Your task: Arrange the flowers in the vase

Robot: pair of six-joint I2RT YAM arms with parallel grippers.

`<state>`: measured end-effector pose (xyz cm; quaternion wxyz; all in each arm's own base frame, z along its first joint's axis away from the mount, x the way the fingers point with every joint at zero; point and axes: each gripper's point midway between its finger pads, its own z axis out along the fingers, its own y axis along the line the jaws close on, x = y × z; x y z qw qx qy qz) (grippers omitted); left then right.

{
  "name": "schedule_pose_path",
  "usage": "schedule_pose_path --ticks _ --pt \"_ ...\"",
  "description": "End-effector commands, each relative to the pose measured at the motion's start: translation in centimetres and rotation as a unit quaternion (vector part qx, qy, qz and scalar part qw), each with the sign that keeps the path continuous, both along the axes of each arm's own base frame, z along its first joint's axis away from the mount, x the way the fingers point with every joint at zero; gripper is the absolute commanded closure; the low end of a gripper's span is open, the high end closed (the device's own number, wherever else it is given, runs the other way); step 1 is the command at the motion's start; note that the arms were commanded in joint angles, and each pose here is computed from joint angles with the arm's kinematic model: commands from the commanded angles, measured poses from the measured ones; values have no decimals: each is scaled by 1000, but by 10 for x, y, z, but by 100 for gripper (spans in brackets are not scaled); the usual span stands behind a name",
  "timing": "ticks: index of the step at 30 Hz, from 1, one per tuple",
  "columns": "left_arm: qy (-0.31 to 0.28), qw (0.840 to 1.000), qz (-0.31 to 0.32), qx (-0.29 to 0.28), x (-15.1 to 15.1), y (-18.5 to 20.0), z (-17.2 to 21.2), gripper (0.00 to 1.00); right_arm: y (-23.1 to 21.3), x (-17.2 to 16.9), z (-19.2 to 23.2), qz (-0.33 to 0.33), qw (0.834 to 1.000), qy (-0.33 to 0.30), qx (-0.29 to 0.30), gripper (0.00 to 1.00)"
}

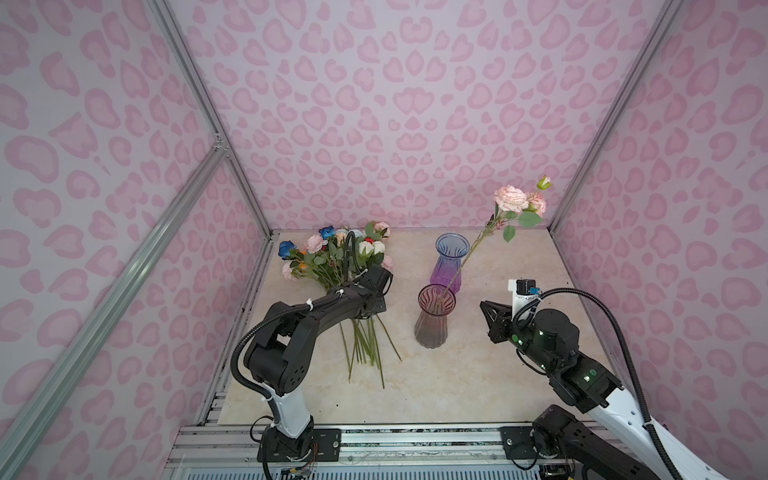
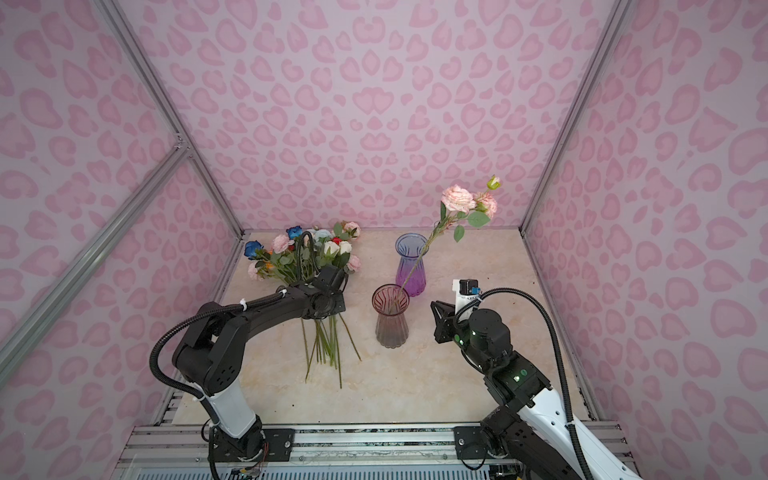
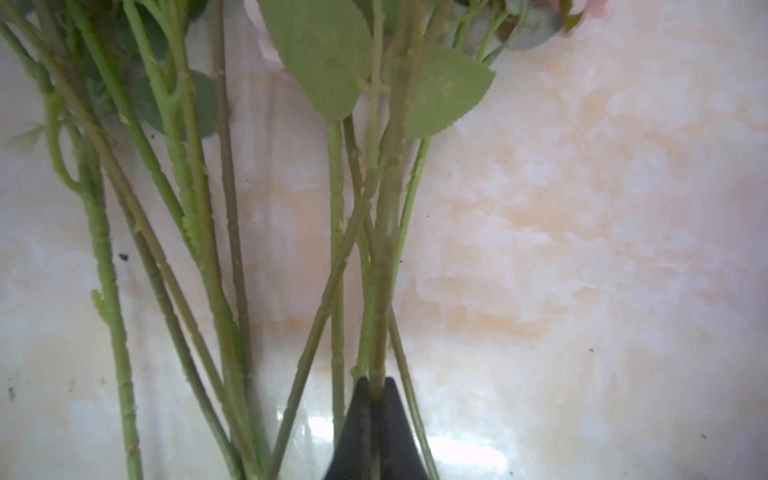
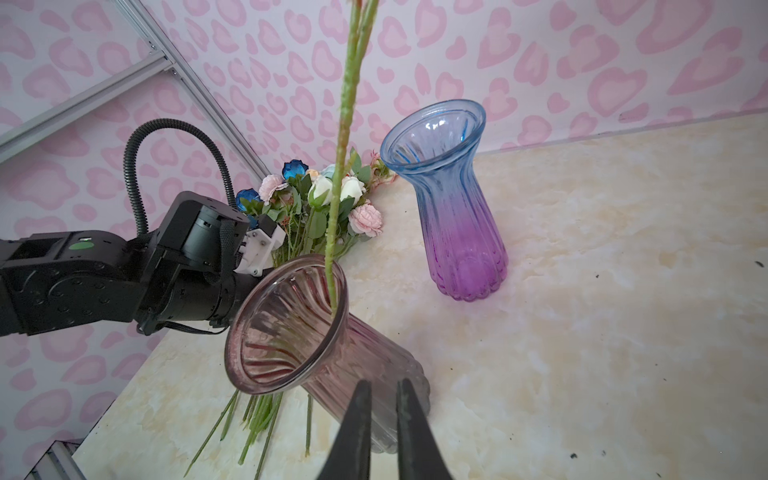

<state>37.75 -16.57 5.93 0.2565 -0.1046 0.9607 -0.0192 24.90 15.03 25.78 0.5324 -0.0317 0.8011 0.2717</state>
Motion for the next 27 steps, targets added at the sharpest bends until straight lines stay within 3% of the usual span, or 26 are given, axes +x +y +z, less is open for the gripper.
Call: schedule_pose_path --ticks 1,7,11,14,17,23,27 --pt "-25 1000 -8 -14 1 -3 21 97 4 -3 2 9 1000 0 13 85" --pt "-82 993 -49 -76 -7 -20 73 97 1 -6 11 5 1000 -8 12 85" --pt "-169 968 -115 -149 -20 -40 138 97 4 -7 23 14 1000 -17 6 85" --pt "-261 926 -190 -194 -45 -56 199 97 15 -11 41 39 999 -28 1 81" --pt "-343 872 -263 -229 -82 -70 247 97 32 -21 63 74 996 -45 -6 75" --pt "-436 782 -331 -299 -133 -80 311 97 87 -51 87 170 984 -55 -4 63" --pt "-446 755 -350 -329 -148 -89 331 97 126 -74 89 235 970 -57 -26 57"
